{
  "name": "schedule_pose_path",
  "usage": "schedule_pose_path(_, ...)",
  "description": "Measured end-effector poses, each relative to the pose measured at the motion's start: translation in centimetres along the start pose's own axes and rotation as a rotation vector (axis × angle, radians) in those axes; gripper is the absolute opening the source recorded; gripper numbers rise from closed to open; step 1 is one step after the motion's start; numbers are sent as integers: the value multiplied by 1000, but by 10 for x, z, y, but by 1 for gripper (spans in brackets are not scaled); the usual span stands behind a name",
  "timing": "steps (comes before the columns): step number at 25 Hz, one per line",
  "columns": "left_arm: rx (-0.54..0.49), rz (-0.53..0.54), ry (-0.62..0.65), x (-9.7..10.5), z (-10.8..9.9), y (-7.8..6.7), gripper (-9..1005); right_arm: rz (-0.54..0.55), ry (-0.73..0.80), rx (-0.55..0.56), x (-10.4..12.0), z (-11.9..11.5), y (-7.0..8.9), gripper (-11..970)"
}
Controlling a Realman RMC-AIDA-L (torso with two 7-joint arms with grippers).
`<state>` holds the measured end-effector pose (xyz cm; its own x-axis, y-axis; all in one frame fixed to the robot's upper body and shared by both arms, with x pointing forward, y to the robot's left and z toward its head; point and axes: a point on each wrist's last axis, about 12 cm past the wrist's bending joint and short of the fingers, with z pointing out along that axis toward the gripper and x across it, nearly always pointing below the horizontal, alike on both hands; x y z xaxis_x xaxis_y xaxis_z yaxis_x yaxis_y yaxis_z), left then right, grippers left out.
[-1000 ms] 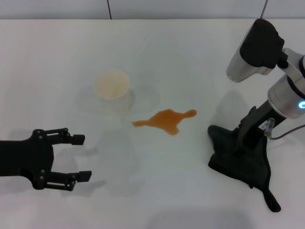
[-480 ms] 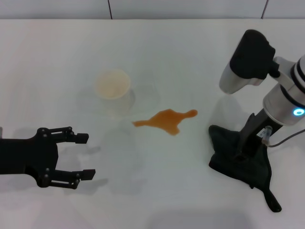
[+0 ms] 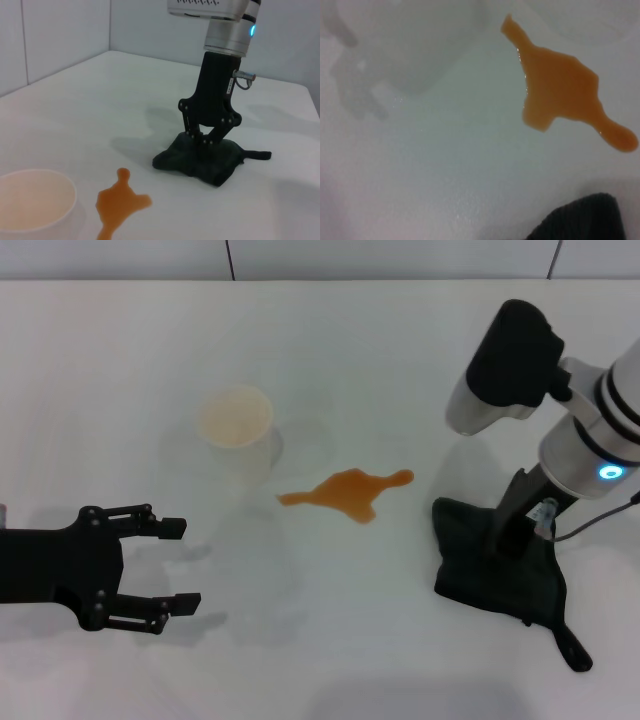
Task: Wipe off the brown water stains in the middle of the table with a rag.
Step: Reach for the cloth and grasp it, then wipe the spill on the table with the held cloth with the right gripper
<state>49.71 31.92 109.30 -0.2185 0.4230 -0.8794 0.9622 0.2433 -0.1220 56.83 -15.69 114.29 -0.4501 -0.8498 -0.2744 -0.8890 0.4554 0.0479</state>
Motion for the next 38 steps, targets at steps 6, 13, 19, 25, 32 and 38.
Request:
schedule_pose_path(6,-1,-2,-1,1,-1,0,878,-57,-44,48,-25,-4,-2,66)
schedule_pose_path(13,3,-1,-3,3,-2,-3,878,-121,-68,151,-83,-7,-23,60)
schedule_pose_path(19,13,-3,-8,3,-3,-5,878,-187,-35,186,-113,-3,-29,60)
schedule_pose_path(25,16,-3,-13,3,-4,-6,878,-278,-36,95,-123,7,2,60)
schedule_pose_path(32,20,5,-14,0,-4,-4,877,-365,-58,0,-130,14,36,60)
schedule_pose_path(38,21,8,-12,-1,-3,-3,877,-354,-51,73,-128,21,21,60)
